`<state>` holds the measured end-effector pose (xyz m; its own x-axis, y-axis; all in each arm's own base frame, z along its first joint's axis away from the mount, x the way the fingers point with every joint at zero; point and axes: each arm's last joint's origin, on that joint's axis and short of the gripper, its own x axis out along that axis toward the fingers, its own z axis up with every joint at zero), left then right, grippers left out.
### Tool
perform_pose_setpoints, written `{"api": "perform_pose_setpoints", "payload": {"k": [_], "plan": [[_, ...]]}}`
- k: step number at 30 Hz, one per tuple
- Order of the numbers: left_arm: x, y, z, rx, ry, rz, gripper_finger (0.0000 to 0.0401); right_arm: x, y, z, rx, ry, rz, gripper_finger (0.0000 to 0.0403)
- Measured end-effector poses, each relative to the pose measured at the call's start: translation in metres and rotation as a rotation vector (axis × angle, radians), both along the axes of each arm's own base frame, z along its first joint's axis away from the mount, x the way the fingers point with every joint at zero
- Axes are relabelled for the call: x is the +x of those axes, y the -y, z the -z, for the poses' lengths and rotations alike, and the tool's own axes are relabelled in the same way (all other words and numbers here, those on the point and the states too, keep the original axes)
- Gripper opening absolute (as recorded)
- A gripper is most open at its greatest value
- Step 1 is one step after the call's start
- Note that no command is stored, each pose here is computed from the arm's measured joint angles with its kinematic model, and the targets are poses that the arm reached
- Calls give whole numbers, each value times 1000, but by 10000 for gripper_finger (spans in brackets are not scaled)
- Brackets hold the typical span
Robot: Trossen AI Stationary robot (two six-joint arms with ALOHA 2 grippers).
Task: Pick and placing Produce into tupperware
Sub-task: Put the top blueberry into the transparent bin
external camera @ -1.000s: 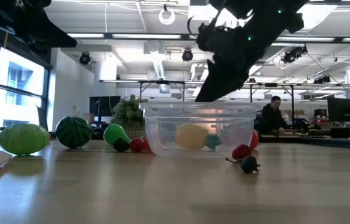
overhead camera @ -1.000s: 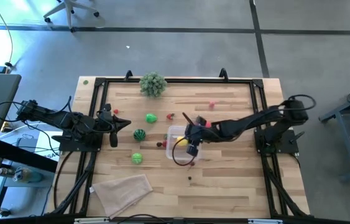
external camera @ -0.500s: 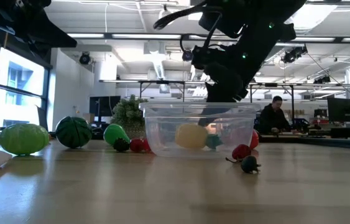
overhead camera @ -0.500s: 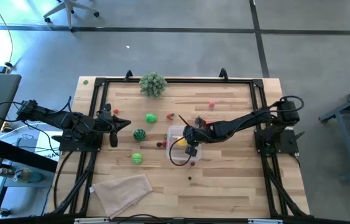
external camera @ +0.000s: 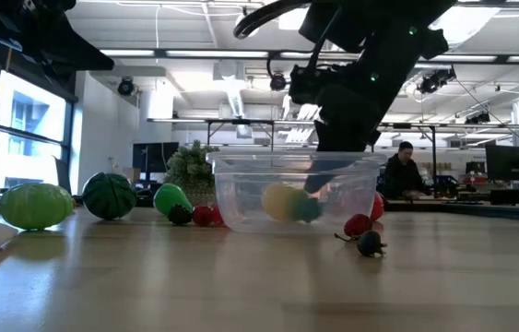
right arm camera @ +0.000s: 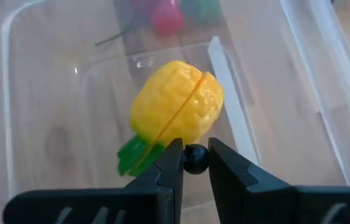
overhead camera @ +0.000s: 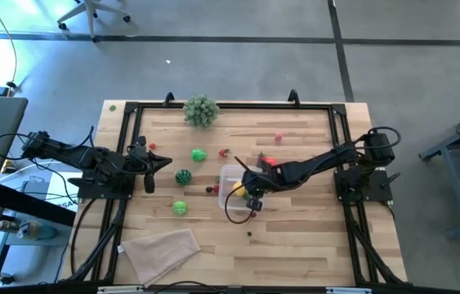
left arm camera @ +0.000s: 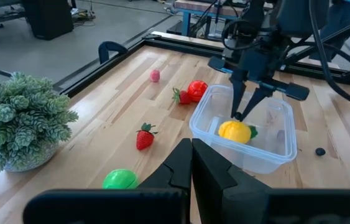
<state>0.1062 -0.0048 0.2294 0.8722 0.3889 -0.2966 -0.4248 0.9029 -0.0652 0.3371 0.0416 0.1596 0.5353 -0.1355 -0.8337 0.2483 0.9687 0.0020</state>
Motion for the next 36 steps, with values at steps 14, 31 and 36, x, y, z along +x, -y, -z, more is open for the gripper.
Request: {"api": "perform_pose_setpoints", "payload": {"k": [14,31,36], "plan": [[0,0,0,0,0,0,1,-3,7,2,-35,-35,38,60],[0,0,0,0,0,0,1,-3,8,2,-39,-36,41,70],[0,0,0,0,0,0,1,-3,8,2,-41,-36,43,70]]}}
